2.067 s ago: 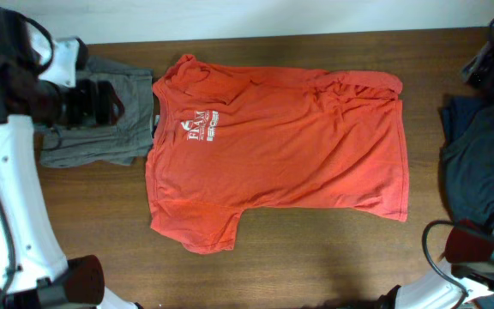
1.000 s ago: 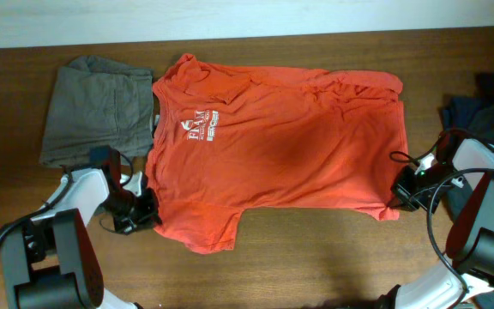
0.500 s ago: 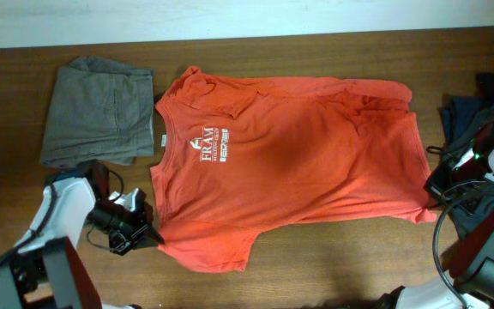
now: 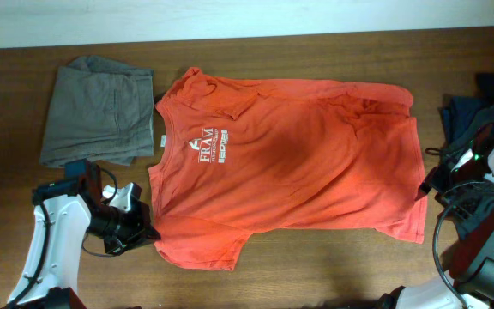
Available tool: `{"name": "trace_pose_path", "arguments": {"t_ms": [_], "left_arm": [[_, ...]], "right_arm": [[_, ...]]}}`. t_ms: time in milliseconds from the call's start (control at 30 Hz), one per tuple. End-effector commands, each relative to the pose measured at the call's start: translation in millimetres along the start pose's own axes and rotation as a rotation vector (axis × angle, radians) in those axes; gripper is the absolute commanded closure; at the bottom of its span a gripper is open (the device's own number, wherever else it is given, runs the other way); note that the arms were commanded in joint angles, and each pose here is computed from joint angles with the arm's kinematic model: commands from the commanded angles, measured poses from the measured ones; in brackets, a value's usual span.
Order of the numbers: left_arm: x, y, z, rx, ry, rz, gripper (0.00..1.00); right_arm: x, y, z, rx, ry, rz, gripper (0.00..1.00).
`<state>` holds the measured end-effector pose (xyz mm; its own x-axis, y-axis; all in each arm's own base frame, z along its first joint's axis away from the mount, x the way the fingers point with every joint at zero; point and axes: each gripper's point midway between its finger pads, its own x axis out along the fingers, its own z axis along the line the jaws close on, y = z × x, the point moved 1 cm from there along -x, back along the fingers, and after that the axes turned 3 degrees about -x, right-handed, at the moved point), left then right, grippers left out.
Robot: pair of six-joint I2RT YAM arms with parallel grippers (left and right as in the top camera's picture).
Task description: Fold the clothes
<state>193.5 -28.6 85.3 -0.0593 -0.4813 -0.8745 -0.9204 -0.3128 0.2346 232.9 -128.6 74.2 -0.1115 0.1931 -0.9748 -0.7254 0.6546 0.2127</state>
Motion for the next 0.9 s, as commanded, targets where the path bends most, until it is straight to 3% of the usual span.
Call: {"name": "trace_pose_path", "arguments": {"t_ms": [0, 300, 533, 700, 767, 867], "left_arm": [[0.4, 0.3, 2.8, 0.016, -0.005, -0.009, 1.0], [0.4, 0.3, 2.8, 0.017, -0.005, -0.009, 0.99], [0.4, 0.0, 2.7, 0.017, -0.005, -0.01, 0.99], [0.4, -1.3, 2.6, 0.02, -0.004, -0.016, 0.99], [0.4, -1.3, 2.6, 0.02, -0.004, -0.016, 0.99], [0.4, -1.1, 2.6, 0.019, -0.004, -0.015, 0.99]], "right_arm": [[9.2, 11.4, 2.3, 0.007, -0.032, 0.027, 0.37], [56.2, 42.6, -12.0, 0.043, 0.002, 0.119, 0.38], [73.6, 40.2, -33.1, 0.172, 0.005, 0.089, 0.39], [72.7, 30.3, -45.1, 0.253, -0.016, 0.051, 0.87], [66.5, 27.5, -48.8, 0.276, -0.033, 0.045, 0.96], [54.0, 27.2, -42.1, 0.241, -0.08, 0.042, 0.96]]}}
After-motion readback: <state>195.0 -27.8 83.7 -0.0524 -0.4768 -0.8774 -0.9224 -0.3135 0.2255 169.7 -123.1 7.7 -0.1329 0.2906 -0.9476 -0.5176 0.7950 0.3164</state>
